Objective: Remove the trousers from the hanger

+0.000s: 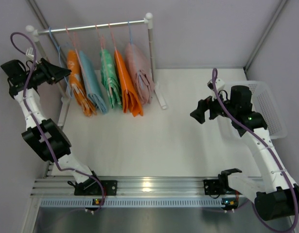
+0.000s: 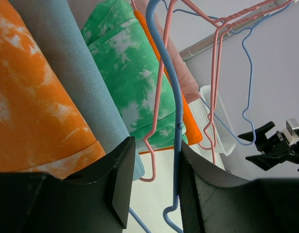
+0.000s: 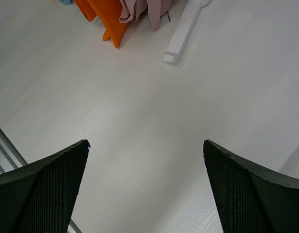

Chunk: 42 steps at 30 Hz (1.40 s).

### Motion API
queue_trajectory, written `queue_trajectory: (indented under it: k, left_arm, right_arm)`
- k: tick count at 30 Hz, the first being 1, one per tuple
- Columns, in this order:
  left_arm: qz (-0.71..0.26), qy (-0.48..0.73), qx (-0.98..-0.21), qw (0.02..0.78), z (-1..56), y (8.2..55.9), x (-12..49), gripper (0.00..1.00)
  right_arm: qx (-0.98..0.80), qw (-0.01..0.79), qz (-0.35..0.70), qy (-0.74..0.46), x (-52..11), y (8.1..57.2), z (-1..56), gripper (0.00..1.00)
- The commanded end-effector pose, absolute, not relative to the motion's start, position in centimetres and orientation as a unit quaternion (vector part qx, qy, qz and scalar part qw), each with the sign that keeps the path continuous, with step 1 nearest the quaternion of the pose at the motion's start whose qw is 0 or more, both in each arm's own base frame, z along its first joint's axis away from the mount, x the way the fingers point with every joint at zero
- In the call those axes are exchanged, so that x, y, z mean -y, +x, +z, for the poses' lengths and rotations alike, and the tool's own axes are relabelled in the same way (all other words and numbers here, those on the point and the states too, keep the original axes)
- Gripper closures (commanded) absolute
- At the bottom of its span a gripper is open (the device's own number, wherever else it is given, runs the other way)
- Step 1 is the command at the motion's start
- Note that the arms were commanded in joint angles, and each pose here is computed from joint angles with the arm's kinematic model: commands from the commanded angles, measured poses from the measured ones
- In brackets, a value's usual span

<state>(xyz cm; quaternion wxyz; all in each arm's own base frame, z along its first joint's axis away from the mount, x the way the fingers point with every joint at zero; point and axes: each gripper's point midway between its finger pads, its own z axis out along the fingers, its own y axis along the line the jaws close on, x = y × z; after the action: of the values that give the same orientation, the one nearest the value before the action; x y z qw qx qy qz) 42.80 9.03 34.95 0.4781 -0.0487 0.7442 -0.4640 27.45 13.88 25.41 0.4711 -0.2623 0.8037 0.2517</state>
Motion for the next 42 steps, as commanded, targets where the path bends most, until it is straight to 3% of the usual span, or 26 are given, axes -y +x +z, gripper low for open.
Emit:
queue_trajectory:
  k: [1,7,20,26,42]
  left_arm:
    - [-0.458,0.021,-0.723,0.516,37.6,42.3,-7.9,0.59]
    - [-0.473,0.027,-0.713,0.517,37.8,43.0,-7.8,0.60]
    - [-0.492,0.025,-0.698,0.520,38.2,42.7,-6.5,0.74]
    - [-0.504,0.041,-0.671,0.542,40.4,41.9,-5.7,0.99]
    - [-0.481,0.039,-0.606,0.633,48.3,38.9,-4.3,1.00]
  right_arm:
    - [-0.783,0.489,0.261,-0.283,-14.8,27.5,27.2,0.01]
    - [-0.783,0.489,0.259,-0.283,-14.8,27.5,27.1,0.01]
    - [-0.785,0.483,0.263,-0.286,-14.9,27.6,26.7,0.01]
    - [-0.785,0.479,0.268,-0.287,-15.0,27.4,26.6,0.01]
    - [-0.782,0.483,0.263,-0.294,-14.9,27.0,27.1,0.01]
